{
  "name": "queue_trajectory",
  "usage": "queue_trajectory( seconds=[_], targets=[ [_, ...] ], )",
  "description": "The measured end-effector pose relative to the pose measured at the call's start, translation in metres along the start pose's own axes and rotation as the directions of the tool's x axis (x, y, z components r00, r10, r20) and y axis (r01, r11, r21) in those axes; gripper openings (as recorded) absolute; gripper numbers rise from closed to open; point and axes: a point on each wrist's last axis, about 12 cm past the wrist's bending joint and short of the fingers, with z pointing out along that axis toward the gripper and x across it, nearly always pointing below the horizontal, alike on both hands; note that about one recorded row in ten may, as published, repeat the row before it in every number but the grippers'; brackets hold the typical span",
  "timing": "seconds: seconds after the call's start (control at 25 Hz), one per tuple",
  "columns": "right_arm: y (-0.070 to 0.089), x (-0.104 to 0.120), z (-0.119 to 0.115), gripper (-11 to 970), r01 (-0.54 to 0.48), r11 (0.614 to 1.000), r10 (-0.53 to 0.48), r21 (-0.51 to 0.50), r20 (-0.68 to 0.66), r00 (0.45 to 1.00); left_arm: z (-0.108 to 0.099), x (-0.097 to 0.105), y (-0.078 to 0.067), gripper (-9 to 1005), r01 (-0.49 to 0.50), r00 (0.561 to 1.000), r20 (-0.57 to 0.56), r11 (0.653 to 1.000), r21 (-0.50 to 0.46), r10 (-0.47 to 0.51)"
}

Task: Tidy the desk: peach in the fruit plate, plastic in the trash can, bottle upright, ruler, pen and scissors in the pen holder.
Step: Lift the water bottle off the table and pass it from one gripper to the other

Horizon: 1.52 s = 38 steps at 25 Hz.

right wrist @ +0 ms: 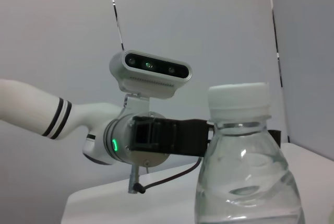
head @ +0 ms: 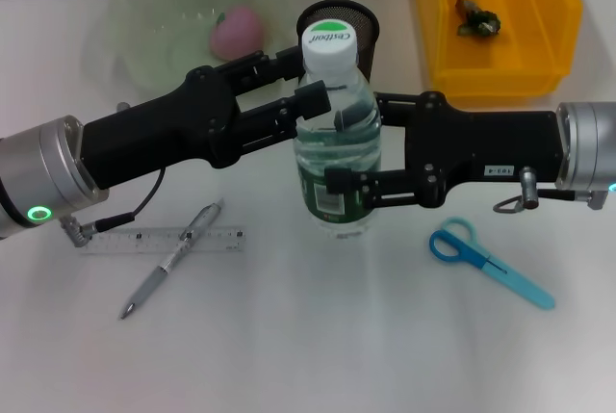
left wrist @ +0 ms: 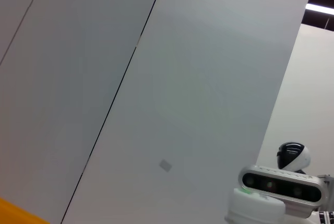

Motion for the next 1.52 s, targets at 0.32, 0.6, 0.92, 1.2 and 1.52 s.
queue_trajectory(
  seconds=[0.32, 0.6, 0.92, 1.2, 1.52],
  targets=[
    [0.002, 0.002, -0.001, 766, -0.015, 1.0, 0.015, -0.009, 0.001, 1.0, 0.0, 0.0, 0.0, 615, -0.01, 1.0, -0.002, 1.0, 0.003, 0.01],
    [0.003, 0.0, 0.001, 765, -0.031, 0.999, 0.031, -0.022, -0.004, 1.0, 0.002, 0.0, -0.002, 612, -0.028, 1.0, -0.006, 0.999, 0.021, 0.028],
    [0.003, 0.001, 0.0, 765, -0.03, 0.999, 0.03, -0.023, -0.007, 1.0, -0.005, -0.003, -0.003, 608, -0.083, 0.996, -0.011, 0.996, 0.031, 0.083],
    [0.003, -0.001, 0.001, 766, -0.027, 0.999, 0.026, -0.027, -0.009, 1.0, -0.002, -0.011, -0.004, 604, -0.113, 0.993, -0.026, 0.992, 0.063, 0.114],
    [0.003, -0.002, 0.004, 766, -0.021, 0.999, 0.021, -0.04, -0.014, 1.0, 0.004, -0.017, -0.002, 600, -0.121, 0.989, -0.076, 0.989, 0.089, 0.127]
  ],
)
